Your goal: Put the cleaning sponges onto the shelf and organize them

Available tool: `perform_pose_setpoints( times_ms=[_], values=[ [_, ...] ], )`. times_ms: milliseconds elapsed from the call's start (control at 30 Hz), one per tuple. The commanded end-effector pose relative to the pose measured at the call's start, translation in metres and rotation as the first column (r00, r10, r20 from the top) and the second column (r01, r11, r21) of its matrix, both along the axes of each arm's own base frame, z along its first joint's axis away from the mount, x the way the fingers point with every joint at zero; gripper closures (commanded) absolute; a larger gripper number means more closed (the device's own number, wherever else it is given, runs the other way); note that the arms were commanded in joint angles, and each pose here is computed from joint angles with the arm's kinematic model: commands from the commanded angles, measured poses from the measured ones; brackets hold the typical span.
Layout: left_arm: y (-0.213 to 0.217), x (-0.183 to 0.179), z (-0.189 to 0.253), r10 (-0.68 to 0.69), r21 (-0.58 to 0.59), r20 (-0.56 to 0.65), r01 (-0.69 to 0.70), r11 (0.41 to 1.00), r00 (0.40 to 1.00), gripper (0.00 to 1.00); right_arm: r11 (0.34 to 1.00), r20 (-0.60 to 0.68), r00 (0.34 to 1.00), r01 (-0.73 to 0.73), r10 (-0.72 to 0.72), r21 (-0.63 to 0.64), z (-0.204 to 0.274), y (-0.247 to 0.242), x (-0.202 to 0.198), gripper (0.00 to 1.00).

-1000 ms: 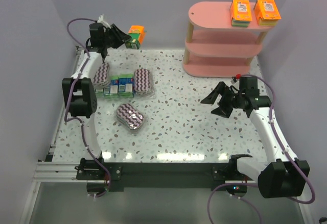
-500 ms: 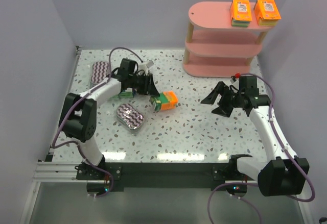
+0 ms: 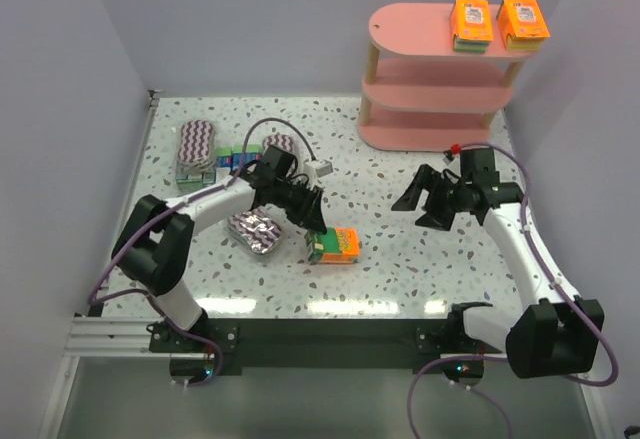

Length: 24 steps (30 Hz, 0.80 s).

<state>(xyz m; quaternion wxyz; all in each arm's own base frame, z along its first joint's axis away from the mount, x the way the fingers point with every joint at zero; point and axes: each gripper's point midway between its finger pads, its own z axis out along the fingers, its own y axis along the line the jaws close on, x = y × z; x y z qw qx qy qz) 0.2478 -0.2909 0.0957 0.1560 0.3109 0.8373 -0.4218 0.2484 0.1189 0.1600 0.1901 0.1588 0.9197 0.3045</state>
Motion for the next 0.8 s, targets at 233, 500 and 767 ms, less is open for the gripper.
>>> perform_pose_setpoints(
  times_ms=[233,500,767],
  values=[
    [-0.009,0.018,-0.001,0.121,-0.008,0.108,-0.121,0.993,0.987,0.0,0.984,-0.021,0.992,-0.129,0.127,-0.124,-0.024,0.021,-0.016,0.18],
    [0.022,0.019,0.013,0.321,0.083,0.126,-0.332,0.94,0.939,0.0,0.968,-0.044,0.98,-0.197,0.192,-0.158,-0.044,0.037,-0.027,0.21],
    [0.027,-0.031,0.015,0.372,0.025,-0.028,-0.371,0.928,0.928,0.05,0.937,-0.016,0.952,-0.304,0.306,-0.173,-0.061,0.069,-0.024,0.42]
  ],
)
